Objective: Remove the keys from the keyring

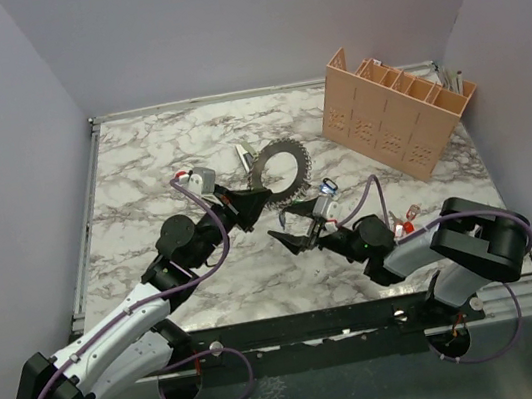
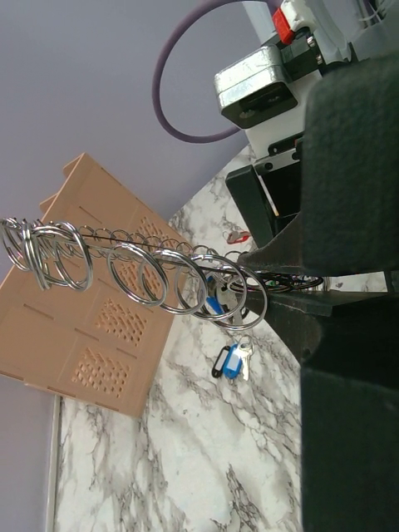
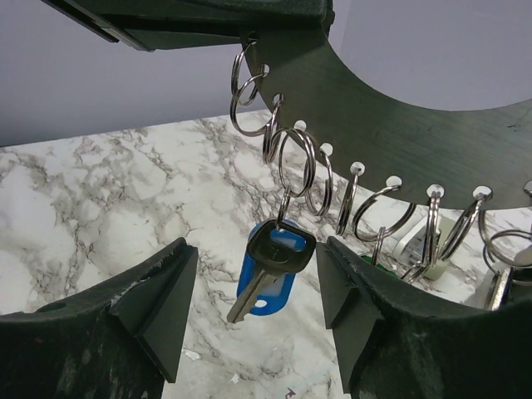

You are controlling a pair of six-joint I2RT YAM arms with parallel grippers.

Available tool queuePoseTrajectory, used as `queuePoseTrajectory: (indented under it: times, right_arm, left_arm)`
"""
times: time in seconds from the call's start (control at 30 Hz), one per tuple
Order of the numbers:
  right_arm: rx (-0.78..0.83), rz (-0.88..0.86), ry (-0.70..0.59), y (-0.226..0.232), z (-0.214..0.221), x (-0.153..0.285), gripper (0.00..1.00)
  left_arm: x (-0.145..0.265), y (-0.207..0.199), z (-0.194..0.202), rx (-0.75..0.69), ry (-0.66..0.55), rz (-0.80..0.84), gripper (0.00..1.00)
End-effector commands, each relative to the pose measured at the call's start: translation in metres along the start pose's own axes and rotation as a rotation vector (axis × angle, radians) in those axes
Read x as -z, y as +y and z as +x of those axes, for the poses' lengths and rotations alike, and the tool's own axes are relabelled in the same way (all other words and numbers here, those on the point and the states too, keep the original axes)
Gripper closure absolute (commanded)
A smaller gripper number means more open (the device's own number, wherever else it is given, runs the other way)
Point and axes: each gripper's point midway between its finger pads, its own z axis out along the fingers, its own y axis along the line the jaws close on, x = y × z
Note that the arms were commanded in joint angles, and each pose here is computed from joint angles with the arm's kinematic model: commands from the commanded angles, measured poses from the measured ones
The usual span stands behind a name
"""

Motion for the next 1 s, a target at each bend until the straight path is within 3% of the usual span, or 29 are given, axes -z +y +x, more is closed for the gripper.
queuePoseTrajectory:
  times: [0.0,0.3,0.77,0.97]
  right_arm:
    - [0.026,0.059,-0.231,-0.011,-0.059,0.000,0.33]
    - [0.028,0.061,-0.224,-0.012,-0.057,0.003,0.33]
    - [0.009,-0.105,-0.247,0.006,-0.068,0.013,0.34]
    - [0.005,-0.137,-0.249,0.011,-0.069,0.013,0.39]
  left_arm:
    - [-0.002,-0.021,-0.021,0.000,-0.061,0.085,1.00]
    - [-0.001,-0.026,-0.021,0.002,-0.059,0.114,1.00]
    - [0.001,-0.040,-0.017,-0.025,-0.024,0.191,1.00]
    - [0.002,-0.040,-0.017,-0.024,-0.029,0.192,1.00]
